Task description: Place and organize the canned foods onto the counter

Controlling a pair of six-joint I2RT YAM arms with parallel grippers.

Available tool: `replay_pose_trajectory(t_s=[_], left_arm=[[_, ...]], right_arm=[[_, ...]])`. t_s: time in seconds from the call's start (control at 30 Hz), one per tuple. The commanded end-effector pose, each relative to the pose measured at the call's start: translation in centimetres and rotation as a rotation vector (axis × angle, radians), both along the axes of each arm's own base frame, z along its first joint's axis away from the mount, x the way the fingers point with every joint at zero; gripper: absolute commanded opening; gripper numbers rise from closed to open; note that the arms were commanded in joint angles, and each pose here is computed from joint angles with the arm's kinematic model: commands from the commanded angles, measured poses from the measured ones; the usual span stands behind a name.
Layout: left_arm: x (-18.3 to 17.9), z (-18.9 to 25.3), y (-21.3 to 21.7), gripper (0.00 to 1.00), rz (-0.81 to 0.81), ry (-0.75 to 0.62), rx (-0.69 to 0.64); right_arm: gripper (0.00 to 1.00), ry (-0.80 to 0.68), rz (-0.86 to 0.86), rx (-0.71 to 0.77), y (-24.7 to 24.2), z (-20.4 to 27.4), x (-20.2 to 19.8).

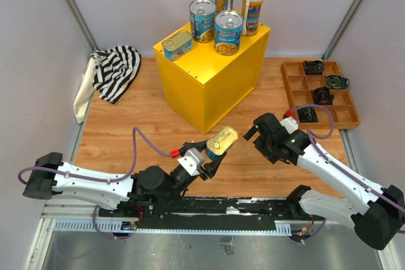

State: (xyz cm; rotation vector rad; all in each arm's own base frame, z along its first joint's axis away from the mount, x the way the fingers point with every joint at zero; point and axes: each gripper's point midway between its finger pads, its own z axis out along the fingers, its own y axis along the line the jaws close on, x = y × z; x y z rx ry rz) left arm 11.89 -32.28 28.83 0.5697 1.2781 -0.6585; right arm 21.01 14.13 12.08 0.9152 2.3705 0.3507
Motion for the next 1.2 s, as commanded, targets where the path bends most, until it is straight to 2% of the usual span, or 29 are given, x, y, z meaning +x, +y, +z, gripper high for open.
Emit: replay_pose_trajectory(t_s=[0.0, 0.47, 0.63, 1.17], left_arm=[[0.2, 5.5, 0.3, 0.0, -0.005, -0.069, -0.062], [9.4, 15.5, 3.5, 0.0, 0.061, -0.188, -0.178], [11.8, 17.7, 4.6, 0.0, 0.077, -0.211, -0.211], [18.0, 17.1, 7.4, 0.0, 0.057, -0.167, -0.25]], right_arm=[[0.97, -0.002, 0.002, -0.003, -0.1, -0.9, 0.5], [0.97, -0.025, 0.065, 0.011, 1.2, -0.3, 1.4], [0.97, -0.032, 0.079, 0.015, 1.5, 0.1, 1.5], [0.97, -0.057, 0.129, 0.036, 2.1, 1.4, 1.5]])
